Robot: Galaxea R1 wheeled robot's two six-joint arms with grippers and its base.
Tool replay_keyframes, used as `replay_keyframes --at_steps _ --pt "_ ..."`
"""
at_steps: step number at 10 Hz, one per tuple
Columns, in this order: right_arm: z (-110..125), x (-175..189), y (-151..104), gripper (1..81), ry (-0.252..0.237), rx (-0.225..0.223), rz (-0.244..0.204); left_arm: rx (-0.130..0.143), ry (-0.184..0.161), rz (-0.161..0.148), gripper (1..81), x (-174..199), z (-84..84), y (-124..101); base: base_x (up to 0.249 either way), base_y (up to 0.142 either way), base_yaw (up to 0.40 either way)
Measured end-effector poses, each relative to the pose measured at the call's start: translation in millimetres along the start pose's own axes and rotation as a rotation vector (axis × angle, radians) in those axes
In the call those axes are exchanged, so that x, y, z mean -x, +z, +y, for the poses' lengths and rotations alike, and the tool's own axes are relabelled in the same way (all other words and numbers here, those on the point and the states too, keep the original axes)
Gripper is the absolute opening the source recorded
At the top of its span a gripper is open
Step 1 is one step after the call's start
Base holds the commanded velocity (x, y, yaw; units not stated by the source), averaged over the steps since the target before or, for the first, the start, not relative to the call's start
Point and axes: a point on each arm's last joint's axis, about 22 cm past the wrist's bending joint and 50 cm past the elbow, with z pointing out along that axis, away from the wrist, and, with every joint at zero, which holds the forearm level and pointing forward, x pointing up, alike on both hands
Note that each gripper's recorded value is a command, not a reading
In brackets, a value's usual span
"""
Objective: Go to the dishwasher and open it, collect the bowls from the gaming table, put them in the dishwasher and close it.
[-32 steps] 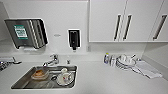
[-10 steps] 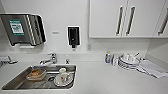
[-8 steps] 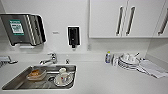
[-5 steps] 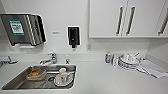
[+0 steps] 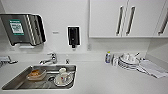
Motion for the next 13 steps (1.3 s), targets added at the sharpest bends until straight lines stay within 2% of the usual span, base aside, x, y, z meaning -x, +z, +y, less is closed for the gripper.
replay_keyframes --at_steps 2,4,6,8,10,11,13 --pt "-0.5 -7.1 -5.5 81.1 0.132 0.001 0.015 0.000 0.003 0.005 81.1 -2.8 -0.7 0.3 0.000 0.000 0.000" --pt "0.8 -22.5 -23.8 81.1 0.192 0.001 0.054 0.004 0.002 0.005 81.1 -2.8 0.5 2.5 0.000 0.000 0.000" --pt "-20.7 -26.0 -38.1 81.1 0.248 -0.043 0.069 0.004 0.002 0.005 81.1 -2.7 0.1 2.3 0.000 0.000 0.000" --pt "-34.6 -33.4 -41.2 81.1 0.247 -0.070 0.084 0.011 0.003 0.006 81.1 -2.9 2.1 5.1 0.000 0.000 0.000" --pt "-40.1 -39.6 -39.0 81.1 0.220 -0.097 0.113 0.015 0.003 0.008 81.1 -3.3 3.6 7.0 0.000 0.000 0.000" --pt "-35.3 -44.7 -39.3 81.1 0.203 -0.102 0.139 0.015 0.003 0.007 81.1 -3.1 3.2 7.0 0.000 0.000 0.000" --pt "-10.6 -46.5 -38.4 81.1 0.216 -0.083 0.168 0.015 0.003 0.007 81.1 -3.1 3.3 7.0 0.000 0.000 0.000"
